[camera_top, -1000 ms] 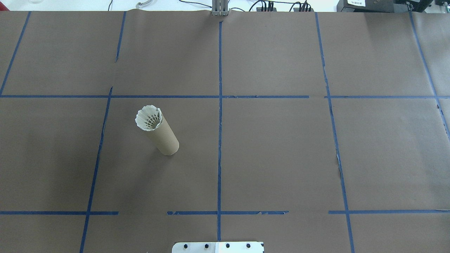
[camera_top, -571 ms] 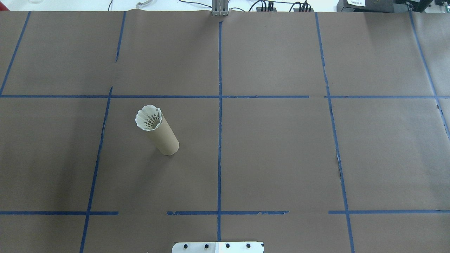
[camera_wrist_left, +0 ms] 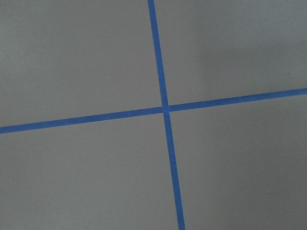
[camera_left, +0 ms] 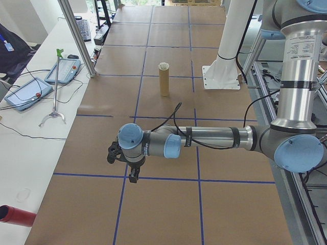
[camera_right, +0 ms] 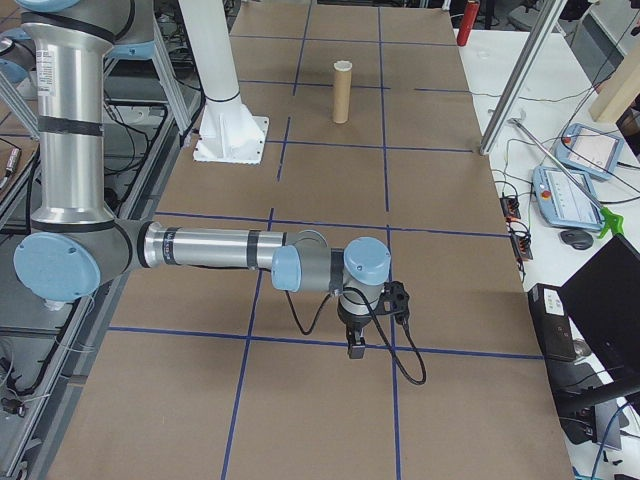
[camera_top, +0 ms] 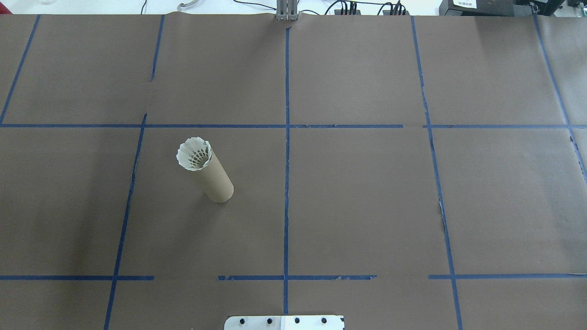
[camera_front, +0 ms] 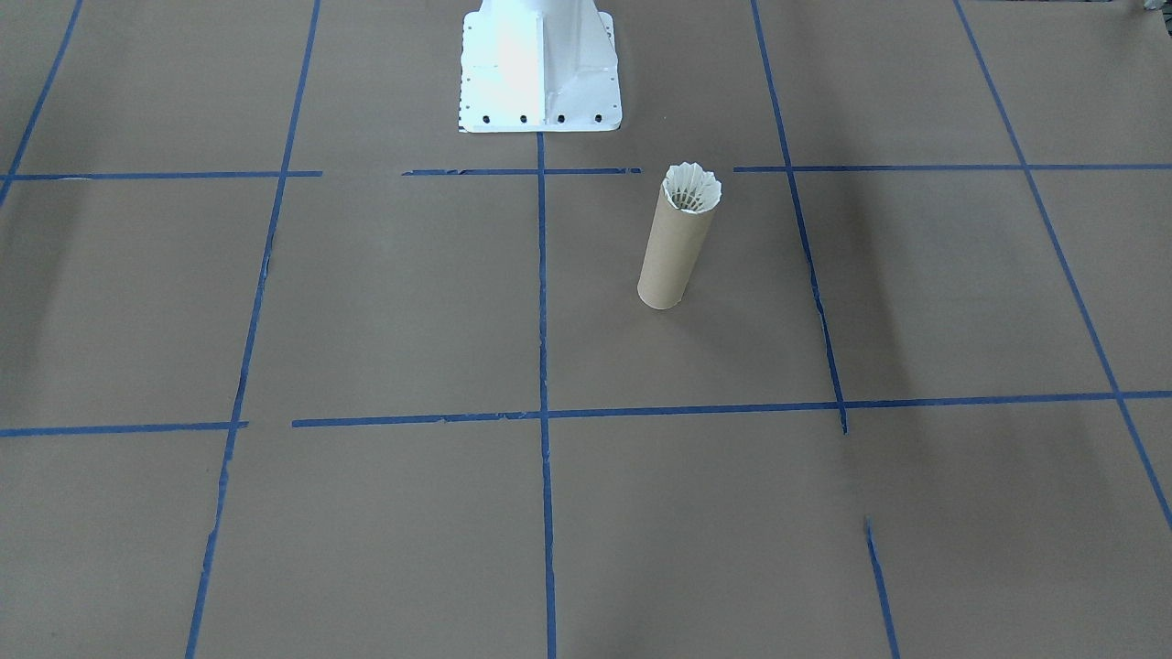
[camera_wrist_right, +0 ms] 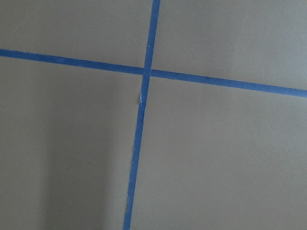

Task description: Collect badminton balls into bucket

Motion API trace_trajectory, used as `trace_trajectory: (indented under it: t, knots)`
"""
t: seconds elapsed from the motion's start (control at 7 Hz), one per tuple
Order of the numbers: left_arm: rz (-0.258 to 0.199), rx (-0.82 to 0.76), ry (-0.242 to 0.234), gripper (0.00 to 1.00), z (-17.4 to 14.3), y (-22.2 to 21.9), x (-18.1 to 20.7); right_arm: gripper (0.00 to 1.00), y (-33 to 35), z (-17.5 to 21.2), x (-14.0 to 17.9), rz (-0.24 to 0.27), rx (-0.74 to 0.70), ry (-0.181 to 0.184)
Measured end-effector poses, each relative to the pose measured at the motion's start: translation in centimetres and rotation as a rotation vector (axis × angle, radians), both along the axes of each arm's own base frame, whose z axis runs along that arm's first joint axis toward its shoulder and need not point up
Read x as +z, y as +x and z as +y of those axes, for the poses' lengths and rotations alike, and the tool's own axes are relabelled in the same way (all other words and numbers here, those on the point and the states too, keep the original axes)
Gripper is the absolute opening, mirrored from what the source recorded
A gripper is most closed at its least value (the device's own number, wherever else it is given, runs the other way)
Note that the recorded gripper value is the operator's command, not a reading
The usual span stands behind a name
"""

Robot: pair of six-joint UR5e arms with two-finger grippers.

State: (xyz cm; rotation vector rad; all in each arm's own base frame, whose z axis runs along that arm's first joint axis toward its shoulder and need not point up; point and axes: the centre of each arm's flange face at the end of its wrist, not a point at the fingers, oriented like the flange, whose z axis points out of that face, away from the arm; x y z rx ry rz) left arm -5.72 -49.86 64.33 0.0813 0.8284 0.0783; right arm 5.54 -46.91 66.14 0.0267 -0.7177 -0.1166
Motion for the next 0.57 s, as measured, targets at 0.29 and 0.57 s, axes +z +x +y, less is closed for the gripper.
trace_trajectory:
  t: [0.29, 0.57]
  knots:
    - [0.000, -0.004, -0.036, 1.00, 0.35, -0.15, -0.54, 1.00, 0.00, 0.00, 0.00, 0.000, -0.001, 0.001]
    - [0.000, -0.004, -0.032, 1.00, 0.16, -0.15, -0.97, 1.00, 0.00, 0.00, 0.00, 0.000, 0.000, 0.000]
